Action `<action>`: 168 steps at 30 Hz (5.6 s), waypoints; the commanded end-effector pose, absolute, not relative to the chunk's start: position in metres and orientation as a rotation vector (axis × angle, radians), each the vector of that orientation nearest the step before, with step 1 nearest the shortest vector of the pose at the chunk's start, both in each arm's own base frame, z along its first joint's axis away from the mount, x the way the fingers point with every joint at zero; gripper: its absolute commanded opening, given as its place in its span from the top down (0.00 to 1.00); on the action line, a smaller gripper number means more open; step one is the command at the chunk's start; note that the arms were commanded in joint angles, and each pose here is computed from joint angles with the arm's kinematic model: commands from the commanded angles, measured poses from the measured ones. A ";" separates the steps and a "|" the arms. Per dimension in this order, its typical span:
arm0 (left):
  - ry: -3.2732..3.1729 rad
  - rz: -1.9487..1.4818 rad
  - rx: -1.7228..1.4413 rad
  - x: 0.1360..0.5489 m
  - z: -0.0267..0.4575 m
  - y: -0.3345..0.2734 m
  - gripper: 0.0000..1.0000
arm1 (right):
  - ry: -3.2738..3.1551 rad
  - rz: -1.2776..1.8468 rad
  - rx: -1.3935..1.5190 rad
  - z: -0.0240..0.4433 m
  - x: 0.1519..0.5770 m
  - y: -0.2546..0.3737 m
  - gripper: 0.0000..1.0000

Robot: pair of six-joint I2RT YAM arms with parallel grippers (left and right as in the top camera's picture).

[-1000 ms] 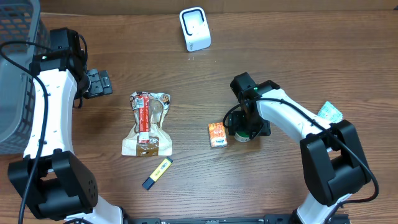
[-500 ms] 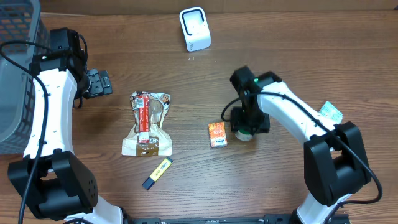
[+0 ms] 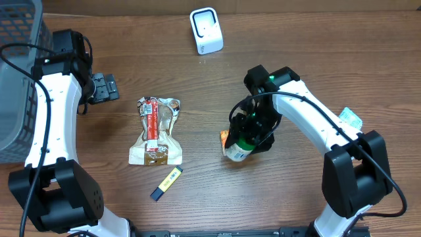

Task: Scan the item barcode
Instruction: 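Lift the green-lidded jar and carry it toward the scanner, then hold the jar in front of the white scanner window, then move the jar to the right table edge and release it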

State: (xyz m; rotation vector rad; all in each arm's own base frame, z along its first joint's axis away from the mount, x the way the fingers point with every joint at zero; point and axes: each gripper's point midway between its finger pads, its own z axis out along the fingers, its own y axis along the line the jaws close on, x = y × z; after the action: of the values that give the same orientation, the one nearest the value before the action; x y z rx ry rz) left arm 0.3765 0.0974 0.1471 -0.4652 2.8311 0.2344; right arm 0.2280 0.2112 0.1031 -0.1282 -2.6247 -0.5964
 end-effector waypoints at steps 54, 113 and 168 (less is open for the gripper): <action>2.834 0.235 -0.434 0.378 0.148 0.096 0.00 | -3.031 -0.654 -0.011 0.098 0.311 0.219 0.73; 2.834 0.235 -0.435 0.377 0.148 0.096 0.00 | -4.393 -0.878 0.648 0.148 0.659 0.279 0.93; 2.834 0.235 -0.435 0.377 0.148 0.096 0.00 | -3.170 0.035 -0.679 0.050 0.387 -0.048 0.91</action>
State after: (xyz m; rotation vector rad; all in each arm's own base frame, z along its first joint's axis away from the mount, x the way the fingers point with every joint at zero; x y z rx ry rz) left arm 0.3765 0.0974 0.1471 -0.4647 2.8312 0.2345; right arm 0.3953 -0.0305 0.0593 -0.5948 -3.1965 0.0250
